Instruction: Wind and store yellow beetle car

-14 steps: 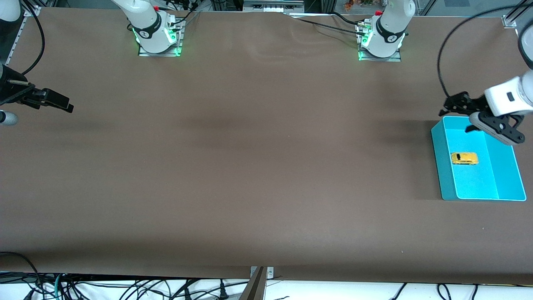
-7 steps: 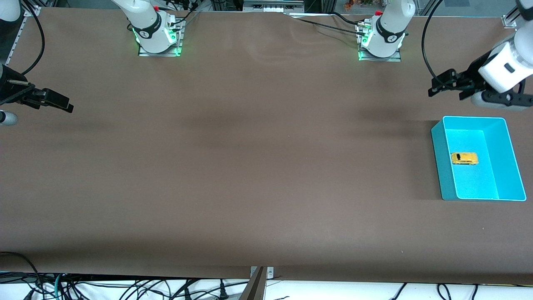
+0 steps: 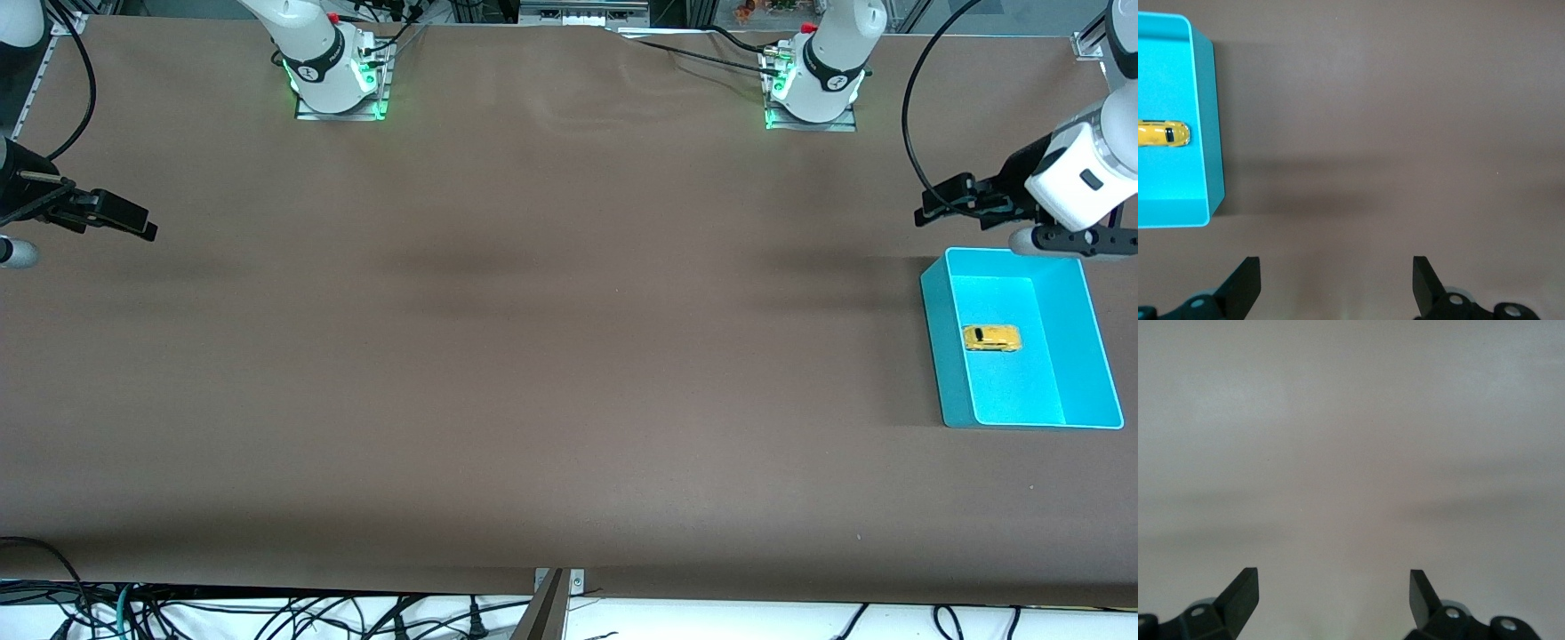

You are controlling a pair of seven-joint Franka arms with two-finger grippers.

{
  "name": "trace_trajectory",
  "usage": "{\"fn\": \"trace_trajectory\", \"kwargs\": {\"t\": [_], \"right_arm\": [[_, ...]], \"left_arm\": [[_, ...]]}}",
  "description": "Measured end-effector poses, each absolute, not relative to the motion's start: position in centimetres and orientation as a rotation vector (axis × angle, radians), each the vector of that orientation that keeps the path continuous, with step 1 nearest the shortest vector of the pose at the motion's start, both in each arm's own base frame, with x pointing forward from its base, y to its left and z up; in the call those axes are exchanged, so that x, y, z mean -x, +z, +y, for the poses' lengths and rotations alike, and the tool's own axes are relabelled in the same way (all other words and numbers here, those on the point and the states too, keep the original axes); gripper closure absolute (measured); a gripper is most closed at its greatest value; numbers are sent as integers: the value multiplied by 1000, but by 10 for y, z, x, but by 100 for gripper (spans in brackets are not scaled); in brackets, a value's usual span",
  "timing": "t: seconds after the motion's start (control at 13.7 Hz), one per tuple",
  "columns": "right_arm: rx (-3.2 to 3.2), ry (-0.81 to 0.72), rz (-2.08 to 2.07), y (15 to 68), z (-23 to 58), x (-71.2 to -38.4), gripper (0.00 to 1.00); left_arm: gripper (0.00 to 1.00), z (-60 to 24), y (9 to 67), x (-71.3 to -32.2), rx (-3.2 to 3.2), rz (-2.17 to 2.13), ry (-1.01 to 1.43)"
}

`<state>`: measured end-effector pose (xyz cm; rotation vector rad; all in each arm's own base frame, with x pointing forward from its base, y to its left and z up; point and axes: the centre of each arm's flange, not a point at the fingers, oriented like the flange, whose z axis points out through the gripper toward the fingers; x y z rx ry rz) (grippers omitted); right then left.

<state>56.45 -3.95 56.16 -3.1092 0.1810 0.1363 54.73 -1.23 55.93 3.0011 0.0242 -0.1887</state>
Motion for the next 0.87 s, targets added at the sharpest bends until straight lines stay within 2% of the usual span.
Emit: {"fn": "trace_trajectory", "kwargs": {"t": [0.87], "right_arm": [[3108, 141, 191, 560, -43, -565, 0]], "left_arm": [[0, -12, 587, -552, -3026, 12, -102]]}}
